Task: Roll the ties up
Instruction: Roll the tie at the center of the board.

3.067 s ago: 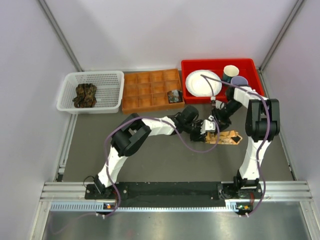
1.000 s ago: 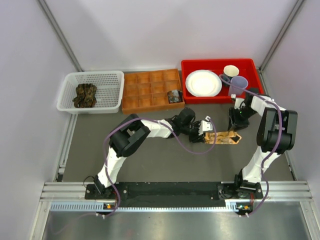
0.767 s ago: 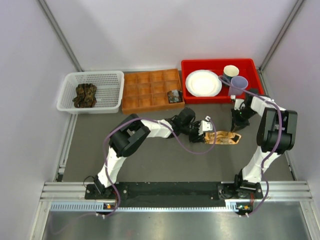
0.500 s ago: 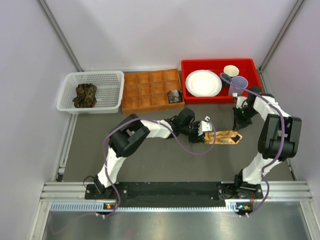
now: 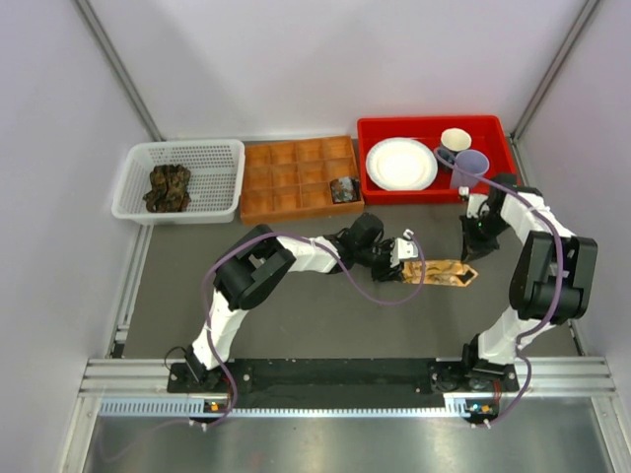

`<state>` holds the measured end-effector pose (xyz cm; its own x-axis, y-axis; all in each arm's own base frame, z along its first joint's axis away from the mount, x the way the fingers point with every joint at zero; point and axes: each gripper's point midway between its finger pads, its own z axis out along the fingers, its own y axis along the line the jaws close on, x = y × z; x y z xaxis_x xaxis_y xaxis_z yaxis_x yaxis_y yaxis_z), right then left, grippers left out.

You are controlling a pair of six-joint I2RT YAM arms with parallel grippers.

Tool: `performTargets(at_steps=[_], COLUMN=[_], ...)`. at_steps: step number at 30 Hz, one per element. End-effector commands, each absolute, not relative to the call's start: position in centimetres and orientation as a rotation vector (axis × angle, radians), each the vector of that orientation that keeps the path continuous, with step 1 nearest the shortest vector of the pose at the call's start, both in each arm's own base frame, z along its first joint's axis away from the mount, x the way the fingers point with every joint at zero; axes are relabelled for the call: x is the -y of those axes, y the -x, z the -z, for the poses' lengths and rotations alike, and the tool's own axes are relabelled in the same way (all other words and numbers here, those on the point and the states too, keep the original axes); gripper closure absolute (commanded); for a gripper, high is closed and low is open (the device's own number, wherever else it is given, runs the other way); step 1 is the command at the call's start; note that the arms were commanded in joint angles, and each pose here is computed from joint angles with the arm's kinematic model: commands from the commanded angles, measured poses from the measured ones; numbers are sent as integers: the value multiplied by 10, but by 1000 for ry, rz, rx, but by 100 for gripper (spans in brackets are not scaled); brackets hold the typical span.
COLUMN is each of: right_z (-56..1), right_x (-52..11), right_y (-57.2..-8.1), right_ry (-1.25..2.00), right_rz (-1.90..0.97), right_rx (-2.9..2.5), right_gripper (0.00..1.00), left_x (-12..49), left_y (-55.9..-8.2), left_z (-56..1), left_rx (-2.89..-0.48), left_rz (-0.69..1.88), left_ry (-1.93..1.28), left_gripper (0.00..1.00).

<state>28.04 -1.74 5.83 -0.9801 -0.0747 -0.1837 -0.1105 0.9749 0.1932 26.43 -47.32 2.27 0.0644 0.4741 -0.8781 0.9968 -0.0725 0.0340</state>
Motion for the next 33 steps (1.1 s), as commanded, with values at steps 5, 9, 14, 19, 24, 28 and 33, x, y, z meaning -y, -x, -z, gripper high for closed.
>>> performTargets(at_steps=[5,9,14,19,24,28,33], right_z=[-37,-44,-30,1,11,10,9], right_x=[23,24,21,22,34,35,31], right_y=[-272,-277,-269,-257,-262,-274,-280], right_ry=[165,201,240,278,317,404,457], right_rz=[-263,-258,-295,-253,-128,-32,2], right_rx=[-3021,-2996,-3051,-3126,-3134,-3100,-3080], right_gripper=[85,76,79,89,84,83,80], left_x=[390,388,388,388,394,392,383], left_y=[-217,-216,-216,-221,-233,-237,-235], left_z=[72,74,74,66,38,23,34], left_rx=[-2012,-2023,-2025,-2024,-1969,-1909,-1947], left_rz=[897,899,897,902,942,906,850], left_ry=[-1750,-1748,-1746,-1707,-1605,-1626,-1733], left_gripper=[100,100,100,100,100,100,100])
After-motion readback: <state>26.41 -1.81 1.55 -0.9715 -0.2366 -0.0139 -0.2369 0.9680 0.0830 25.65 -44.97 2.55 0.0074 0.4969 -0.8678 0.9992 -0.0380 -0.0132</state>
